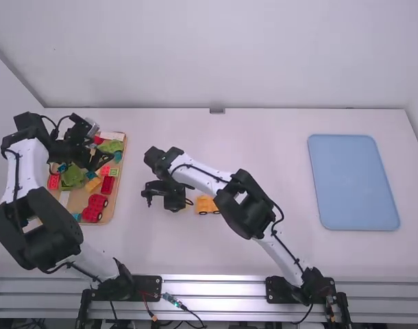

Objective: Assemble lego blocks to make yellow taxi

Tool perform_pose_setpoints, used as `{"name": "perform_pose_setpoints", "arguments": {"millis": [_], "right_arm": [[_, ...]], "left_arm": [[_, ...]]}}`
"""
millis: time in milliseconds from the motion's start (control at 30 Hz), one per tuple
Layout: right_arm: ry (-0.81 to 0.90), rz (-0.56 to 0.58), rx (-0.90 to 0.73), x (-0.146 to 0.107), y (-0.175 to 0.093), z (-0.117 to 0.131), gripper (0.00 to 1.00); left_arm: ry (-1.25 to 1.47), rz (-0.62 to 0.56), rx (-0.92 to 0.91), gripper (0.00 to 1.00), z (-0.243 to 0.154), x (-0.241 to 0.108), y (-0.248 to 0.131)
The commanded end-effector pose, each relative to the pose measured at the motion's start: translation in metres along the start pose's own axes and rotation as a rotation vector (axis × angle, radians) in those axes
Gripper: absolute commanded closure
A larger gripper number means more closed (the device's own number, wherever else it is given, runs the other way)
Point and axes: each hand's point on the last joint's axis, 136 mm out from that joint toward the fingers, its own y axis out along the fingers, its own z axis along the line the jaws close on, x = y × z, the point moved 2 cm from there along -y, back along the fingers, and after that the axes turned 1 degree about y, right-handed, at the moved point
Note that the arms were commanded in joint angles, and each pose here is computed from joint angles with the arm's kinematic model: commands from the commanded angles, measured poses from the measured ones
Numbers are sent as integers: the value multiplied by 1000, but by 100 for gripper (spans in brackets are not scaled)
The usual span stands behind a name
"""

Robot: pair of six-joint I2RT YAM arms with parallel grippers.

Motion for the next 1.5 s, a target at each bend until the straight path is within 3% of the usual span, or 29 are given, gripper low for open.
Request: {"name": "perform_pose_setpoints", "arguments": {"millis": [0,100,267,300,400,500,533,667,700,767,933,1000,1033,1133,1200,1300,1467], "right_arm": [[-3,5,-48,4,-7,-11,18],[-30,-30,-65,9,-27,-19,0],[-3,-144,-148,0,-91,-48,1],[0,-146,-151,-1,-94,-49,1],[48,-185,-208,-23,-144,-55,1],[86,-213,-263,-36,-172,-61,1],[133,-236,-326,-48,-193,-66,1],[344,-252,-566,-86,-225,-91,1],[443,-264,-679,-112,-232,-95,1],[444,-284,-694,-122,-229,-88,1],[306,-488,-565,-146,-202,-33,1],[192,-603,-452,-156,-182,1,1],[169,-617,-438,-157,-179,7,1],[-109,-765,-377,-169,-144,45,1],[-178,-818,-404,-176,-127,51,1],[-140,-837,-466,-193,-97,48,1],[-118,-893,-541,-200,-84,54,1]], "left_arm": [[36,-63,-36,1,-9,10,-2],[88,-121,-70,1,-16,17,-2],[127,-137,-106,1,-26,18,5],[127,-136,-107,1,-26,18,6],[145,-146,-123,1,-31,22,12],[159,-170,-143,1,-37,27,17],[172,-185,-158,1,-41,30,21],[220,-200,-186,1,-53,34,38],[242,-200,-205,1,-61,36,49],[262,-200,-224,1,-68,37,55],[400,-201,-343,1,-113,37,80],[509,-226,-441,1,-147,32,92],[515,-228,-449,1,-150,32,93],[694,-252,-567,1,-198,9,111],[768,-264,-612,1,-218,-7,119],[827,-274,-669,1,-246,-36,128],[868,-359,-633,1,-255,-51,138]]}}
